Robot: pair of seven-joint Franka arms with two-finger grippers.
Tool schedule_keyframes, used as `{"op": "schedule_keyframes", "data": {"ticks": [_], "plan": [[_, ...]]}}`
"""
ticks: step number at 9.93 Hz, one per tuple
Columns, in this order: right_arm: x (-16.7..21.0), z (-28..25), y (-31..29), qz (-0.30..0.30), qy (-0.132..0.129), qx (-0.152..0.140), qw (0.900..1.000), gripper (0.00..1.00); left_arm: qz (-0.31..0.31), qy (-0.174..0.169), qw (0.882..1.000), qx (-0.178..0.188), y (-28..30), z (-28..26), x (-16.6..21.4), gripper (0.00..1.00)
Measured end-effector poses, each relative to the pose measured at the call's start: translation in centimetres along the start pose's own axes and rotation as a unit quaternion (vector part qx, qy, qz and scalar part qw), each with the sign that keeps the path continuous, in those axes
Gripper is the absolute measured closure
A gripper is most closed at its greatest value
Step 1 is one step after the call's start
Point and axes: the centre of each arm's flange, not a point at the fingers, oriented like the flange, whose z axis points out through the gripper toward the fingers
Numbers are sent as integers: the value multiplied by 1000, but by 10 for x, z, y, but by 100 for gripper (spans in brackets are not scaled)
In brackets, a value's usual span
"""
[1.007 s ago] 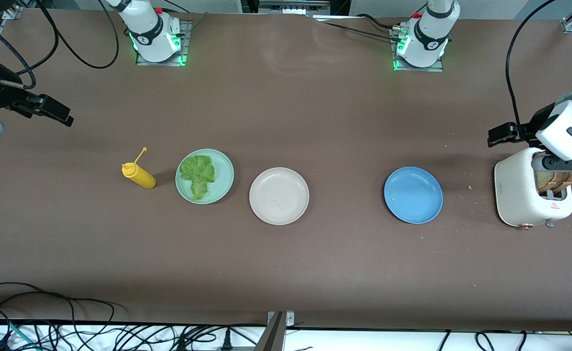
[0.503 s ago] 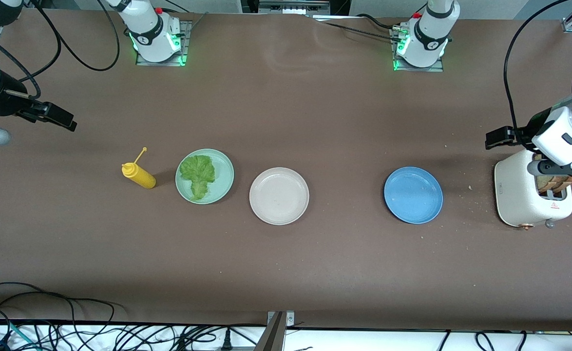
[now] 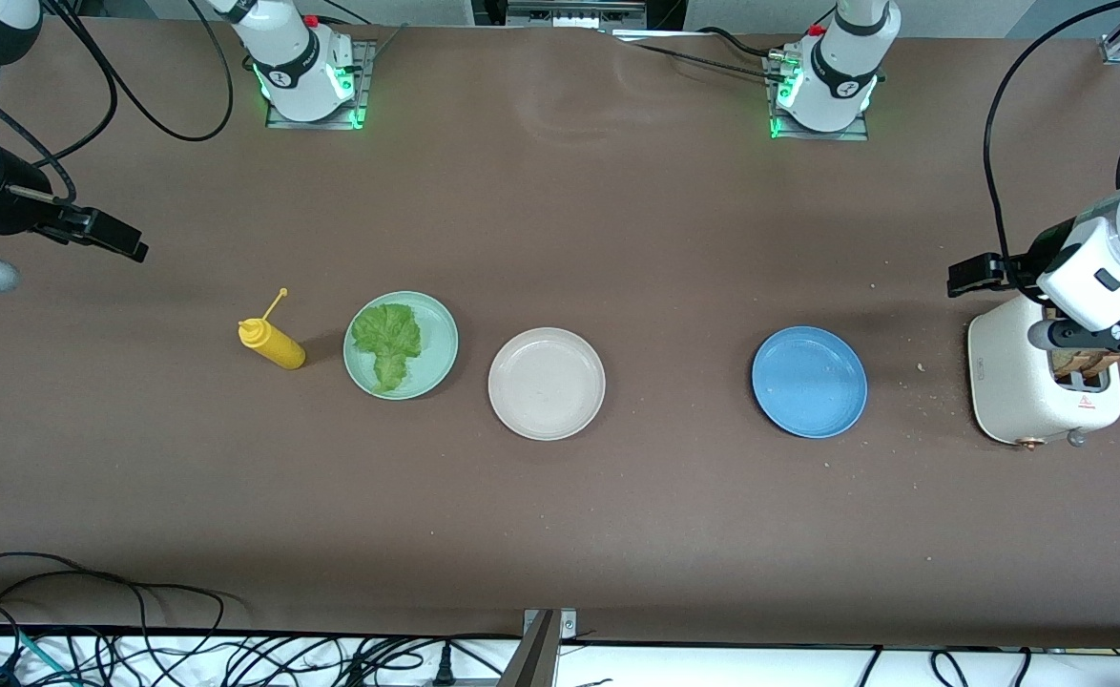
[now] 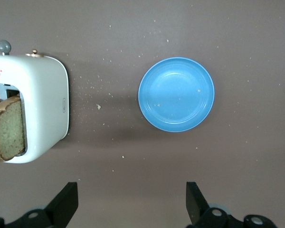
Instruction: Make sandwich on beige plate with both arms
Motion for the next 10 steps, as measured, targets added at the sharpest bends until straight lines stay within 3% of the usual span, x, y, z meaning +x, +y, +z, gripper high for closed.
{"op": "schedule_keyframes", "data": {"ticks": [7,10], "plan": [[2,-2,0,0,8,2,1000,0,4,14,1000,-1,5,-2,4,0],[2,-2,0,0,8,2,1000,0,12,18,1000,-17,5,-2,10,0]]}}
